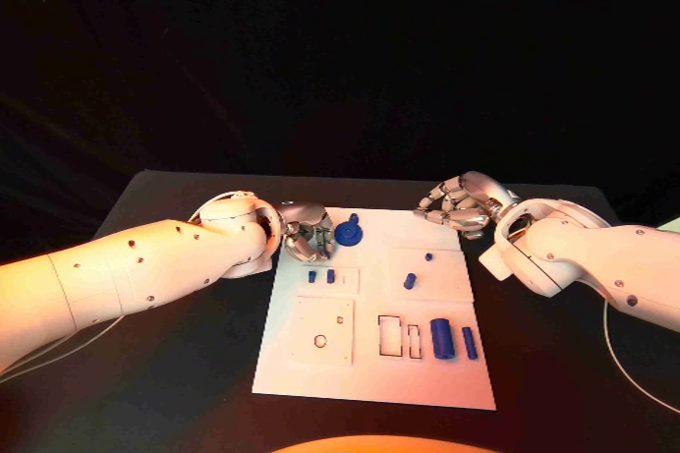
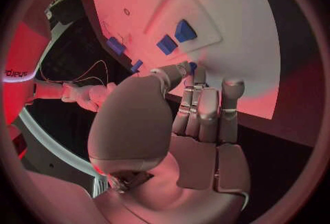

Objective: Assemble the parts on the task board

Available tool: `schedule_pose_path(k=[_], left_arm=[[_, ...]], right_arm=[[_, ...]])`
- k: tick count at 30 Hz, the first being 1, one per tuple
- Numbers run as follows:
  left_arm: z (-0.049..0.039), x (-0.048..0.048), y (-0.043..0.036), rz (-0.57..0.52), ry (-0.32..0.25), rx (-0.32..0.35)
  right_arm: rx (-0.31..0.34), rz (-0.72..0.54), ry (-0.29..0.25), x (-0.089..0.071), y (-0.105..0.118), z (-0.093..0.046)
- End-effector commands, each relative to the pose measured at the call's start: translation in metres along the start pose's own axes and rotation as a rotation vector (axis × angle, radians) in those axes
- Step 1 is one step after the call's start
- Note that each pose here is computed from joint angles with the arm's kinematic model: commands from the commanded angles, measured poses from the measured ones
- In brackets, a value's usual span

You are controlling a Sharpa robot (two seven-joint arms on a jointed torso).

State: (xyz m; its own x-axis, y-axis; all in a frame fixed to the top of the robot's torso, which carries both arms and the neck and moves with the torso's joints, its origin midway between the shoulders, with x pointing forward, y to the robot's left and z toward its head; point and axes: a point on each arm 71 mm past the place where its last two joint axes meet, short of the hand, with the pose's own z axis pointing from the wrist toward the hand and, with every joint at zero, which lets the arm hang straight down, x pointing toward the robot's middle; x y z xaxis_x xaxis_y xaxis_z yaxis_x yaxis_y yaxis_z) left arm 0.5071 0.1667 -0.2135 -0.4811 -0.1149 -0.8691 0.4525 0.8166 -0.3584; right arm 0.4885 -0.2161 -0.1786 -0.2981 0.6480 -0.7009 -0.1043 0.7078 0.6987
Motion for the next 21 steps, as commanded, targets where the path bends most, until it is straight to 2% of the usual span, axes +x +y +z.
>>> schedule_pose_path(k=[1, 21], left_arm=[[-0.0001, 0.0031, -0.0002, 0.002, 0.004, 0.011], [-0.0005, 0.0019, 0.001, -0.014, -0.011, 0.003]], right_arm=[[-0.013, -0.004, 0.005, 0.0007, 0.0011, 0.0], [-0.013, -0.004, 0.001, 0.0003, 0.0007, 0.0007]])
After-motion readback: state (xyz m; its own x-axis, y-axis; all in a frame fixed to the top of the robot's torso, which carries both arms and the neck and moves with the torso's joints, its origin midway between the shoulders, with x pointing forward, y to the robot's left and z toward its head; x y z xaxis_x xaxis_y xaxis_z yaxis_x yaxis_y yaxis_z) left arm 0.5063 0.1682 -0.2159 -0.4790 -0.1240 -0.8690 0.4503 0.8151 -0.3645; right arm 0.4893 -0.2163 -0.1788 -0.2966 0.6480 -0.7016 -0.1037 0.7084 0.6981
